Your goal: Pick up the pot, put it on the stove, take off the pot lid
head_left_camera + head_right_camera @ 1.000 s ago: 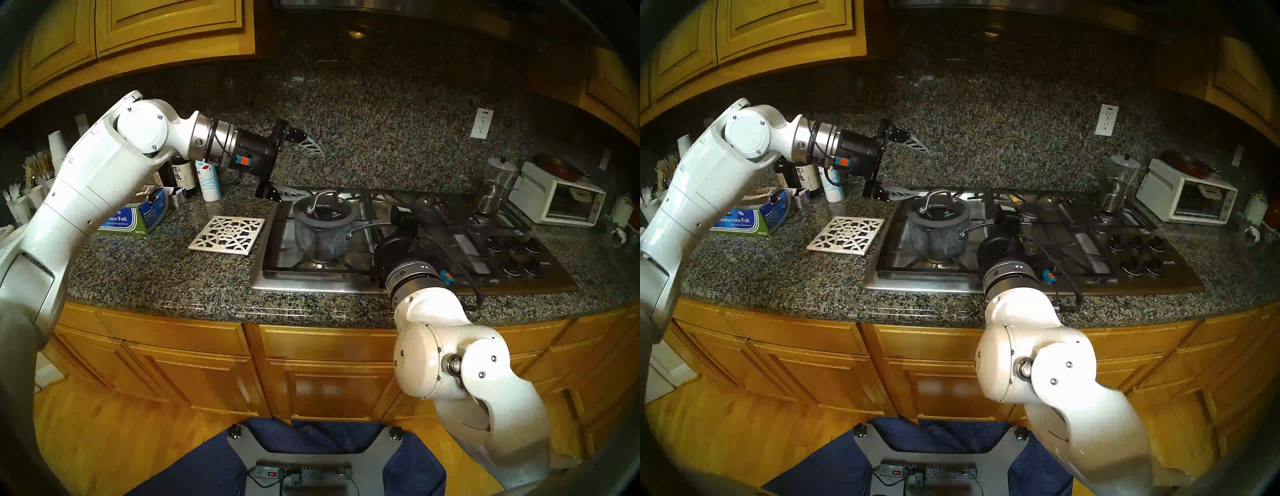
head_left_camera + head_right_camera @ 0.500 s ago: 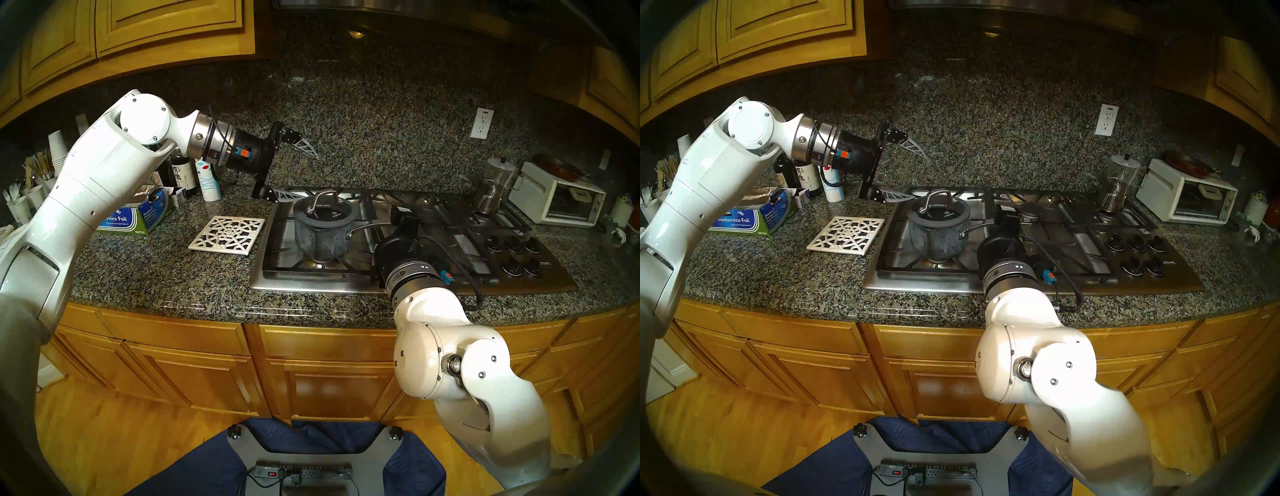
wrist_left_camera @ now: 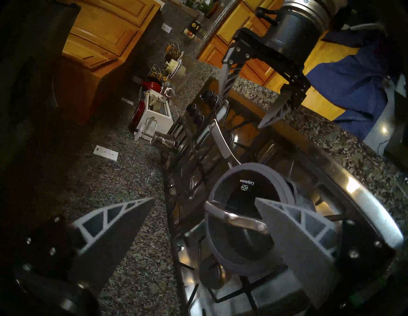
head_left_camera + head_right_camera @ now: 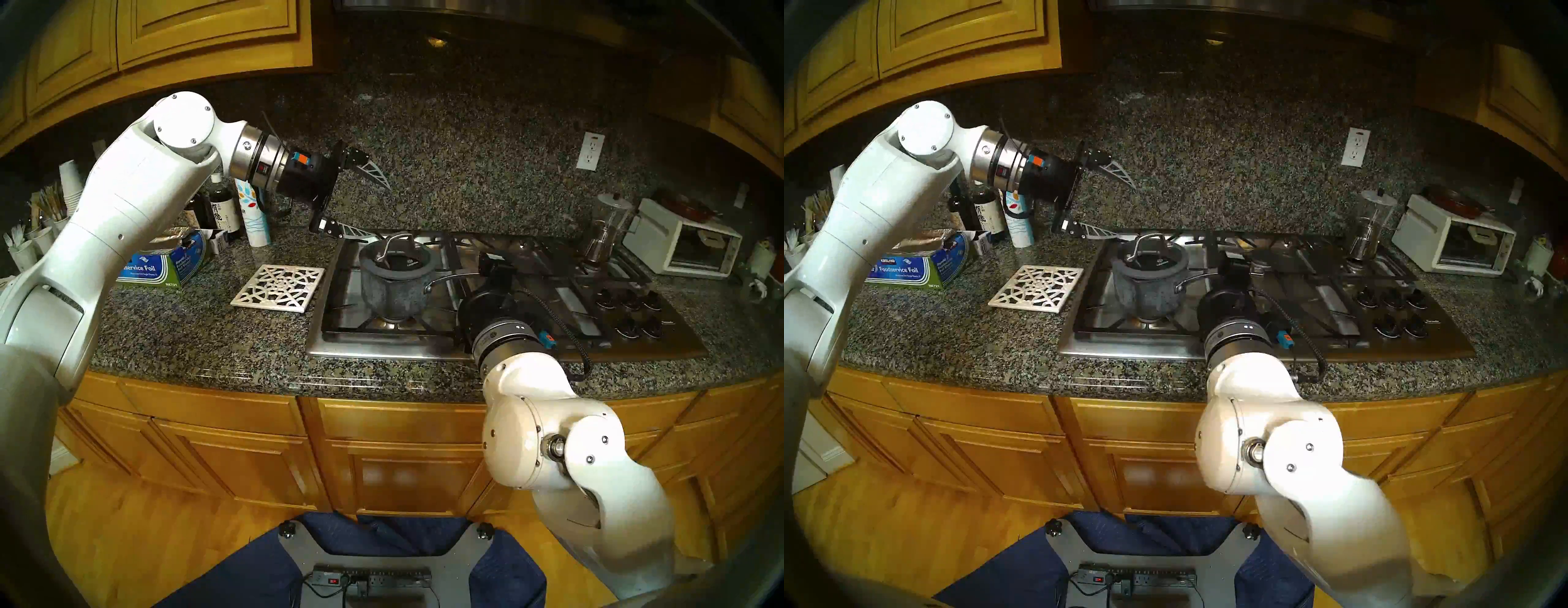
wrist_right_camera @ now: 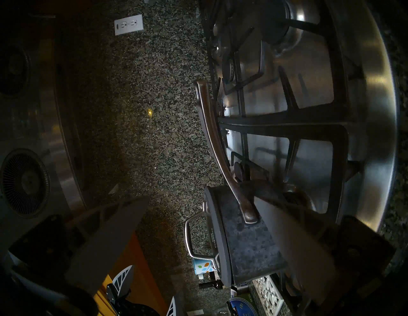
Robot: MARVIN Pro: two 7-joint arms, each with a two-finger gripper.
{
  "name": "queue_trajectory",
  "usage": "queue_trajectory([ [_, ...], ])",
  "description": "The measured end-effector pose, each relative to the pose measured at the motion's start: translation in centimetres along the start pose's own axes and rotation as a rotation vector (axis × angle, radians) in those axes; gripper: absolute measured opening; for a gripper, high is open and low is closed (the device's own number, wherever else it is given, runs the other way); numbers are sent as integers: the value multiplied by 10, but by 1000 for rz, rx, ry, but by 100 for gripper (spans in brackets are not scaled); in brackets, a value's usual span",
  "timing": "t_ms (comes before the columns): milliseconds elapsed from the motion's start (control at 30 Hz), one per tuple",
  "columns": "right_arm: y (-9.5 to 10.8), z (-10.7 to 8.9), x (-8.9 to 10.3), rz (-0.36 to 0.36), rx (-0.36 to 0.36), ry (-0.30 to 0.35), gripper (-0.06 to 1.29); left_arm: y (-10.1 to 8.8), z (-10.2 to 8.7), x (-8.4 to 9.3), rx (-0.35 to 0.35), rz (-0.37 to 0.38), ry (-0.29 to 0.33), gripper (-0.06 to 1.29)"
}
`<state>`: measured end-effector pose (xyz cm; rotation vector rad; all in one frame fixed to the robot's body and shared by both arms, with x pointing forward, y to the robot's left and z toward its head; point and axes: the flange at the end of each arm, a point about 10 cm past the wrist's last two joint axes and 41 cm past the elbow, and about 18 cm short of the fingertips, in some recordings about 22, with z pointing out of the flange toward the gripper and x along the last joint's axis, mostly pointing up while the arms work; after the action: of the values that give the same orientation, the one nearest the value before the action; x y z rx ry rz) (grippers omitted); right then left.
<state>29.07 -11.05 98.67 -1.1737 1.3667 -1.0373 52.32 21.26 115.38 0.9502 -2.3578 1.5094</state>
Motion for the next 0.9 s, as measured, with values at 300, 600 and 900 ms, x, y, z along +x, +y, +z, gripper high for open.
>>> queue_trajectory([
  [300, 0, 0, 0, 0, 0, 0, 124, -9, -2, -2, -44, -174, 46, 123],
  [600, 0, 0, 0, 0, 0, 0, 124, -21, -3, -4, -20, -244, 84, 123],
  [900, 0, 0, 0, 0, 0, 0, 124, -28, -2, -3, -11, -260, 98, 123],
])
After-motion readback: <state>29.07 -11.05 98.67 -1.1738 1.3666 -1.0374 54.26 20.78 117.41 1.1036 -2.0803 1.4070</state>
